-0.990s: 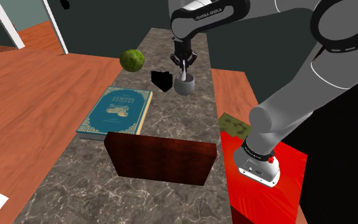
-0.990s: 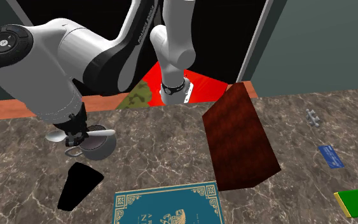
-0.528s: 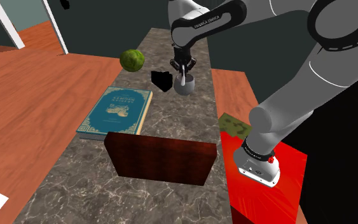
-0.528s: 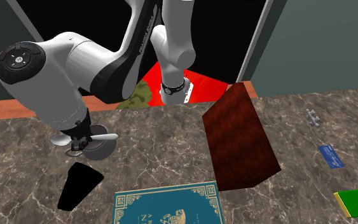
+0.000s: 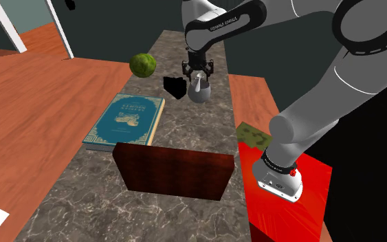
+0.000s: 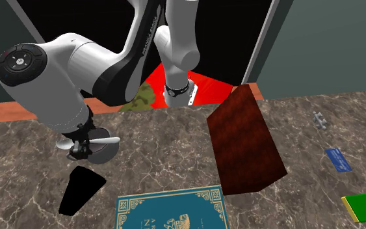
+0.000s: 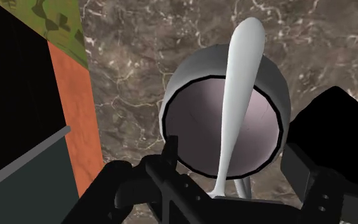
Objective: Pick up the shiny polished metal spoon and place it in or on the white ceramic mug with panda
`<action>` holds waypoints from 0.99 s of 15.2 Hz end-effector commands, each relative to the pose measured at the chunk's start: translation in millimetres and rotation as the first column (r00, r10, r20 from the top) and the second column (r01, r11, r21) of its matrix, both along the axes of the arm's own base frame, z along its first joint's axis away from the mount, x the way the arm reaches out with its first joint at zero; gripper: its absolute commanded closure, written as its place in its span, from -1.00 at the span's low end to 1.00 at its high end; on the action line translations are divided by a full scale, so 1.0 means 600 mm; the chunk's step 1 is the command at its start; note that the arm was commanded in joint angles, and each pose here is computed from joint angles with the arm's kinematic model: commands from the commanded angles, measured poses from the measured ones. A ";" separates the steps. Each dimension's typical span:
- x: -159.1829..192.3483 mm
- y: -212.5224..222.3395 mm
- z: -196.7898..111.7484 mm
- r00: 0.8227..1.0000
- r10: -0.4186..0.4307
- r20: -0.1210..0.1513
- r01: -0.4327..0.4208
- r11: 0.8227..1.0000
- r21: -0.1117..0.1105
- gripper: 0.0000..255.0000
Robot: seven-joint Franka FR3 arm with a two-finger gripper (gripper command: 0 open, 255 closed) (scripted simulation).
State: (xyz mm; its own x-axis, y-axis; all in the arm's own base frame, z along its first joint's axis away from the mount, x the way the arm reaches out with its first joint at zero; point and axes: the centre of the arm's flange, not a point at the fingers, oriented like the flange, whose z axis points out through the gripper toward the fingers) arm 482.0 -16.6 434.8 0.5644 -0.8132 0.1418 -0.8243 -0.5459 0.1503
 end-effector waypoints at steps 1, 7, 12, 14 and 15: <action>0.000 0.000 0.000 1.000 0.000 0.000 0.000 1.000 0.000 -1.00; 0.004 0.017 0.082 1.000 0.000 0.000 0.000 1.000 0.000 -1.00; 0.004 0.017 0.082 1.000 0.000 0.000 0.000 1.000 0.000 -1.00; 0.004 0.017 0.082 1.000 0.000 0.000 0.000 1.000 0.000 -1.00; 0.004 0.017 0.082 1.000 0.000 0.000 0.000 1.000 0.000 -1.00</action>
